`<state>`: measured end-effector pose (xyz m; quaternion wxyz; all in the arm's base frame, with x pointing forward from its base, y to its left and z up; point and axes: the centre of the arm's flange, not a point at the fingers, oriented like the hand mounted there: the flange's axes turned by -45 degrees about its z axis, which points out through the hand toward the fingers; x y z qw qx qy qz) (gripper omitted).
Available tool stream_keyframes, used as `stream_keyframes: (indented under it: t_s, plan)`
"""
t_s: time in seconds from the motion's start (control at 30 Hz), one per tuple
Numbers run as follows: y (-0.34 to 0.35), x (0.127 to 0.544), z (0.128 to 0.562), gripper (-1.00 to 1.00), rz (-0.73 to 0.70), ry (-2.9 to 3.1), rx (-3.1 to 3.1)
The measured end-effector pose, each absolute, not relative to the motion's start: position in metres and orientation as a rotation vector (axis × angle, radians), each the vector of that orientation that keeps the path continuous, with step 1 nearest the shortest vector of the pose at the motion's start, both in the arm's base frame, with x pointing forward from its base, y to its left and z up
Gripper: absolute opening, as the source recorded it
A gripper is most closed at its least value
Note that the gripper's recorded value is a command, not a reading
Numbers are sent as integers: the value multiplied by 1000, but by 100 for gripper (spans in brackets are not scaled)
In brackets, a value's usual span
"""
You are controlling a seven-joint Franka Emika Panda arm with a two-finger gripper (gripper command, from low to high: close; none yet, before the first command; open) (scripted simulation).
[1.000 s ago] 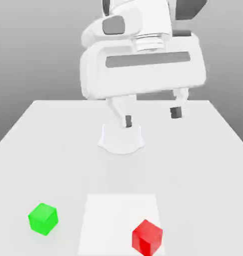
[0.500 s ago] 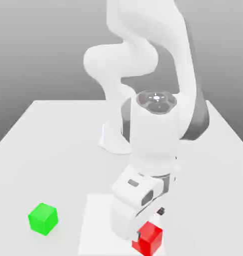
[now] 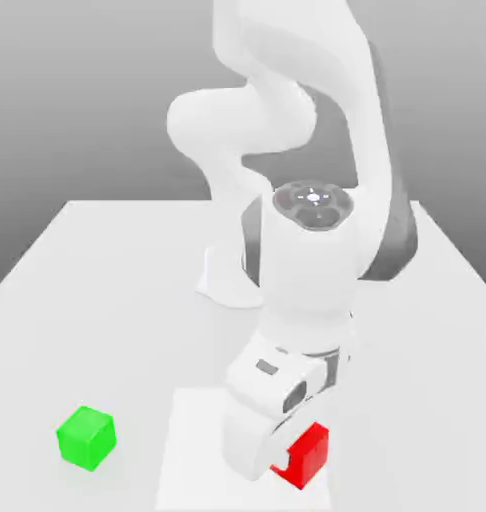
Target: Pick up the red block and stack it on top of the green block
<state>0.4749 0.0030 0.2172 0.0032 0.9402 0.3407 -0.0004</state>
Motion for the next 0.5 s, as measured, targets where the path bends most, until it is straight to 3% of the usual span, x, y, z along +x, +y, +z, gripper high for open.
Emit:
stream_keyframes:
  t_s: [0.23, 0.4, 0.43, 0.5]
  plan:
    - [-184, 415, 237, -100, 1, 178, 3135]
    - [-200, 406, 191, -100, 2, 78, 3142]
    - [-200, 405, 184, 100, 0, 76, 3142]
    - [-200, 405, 184, 100, 0, 76, 3142]
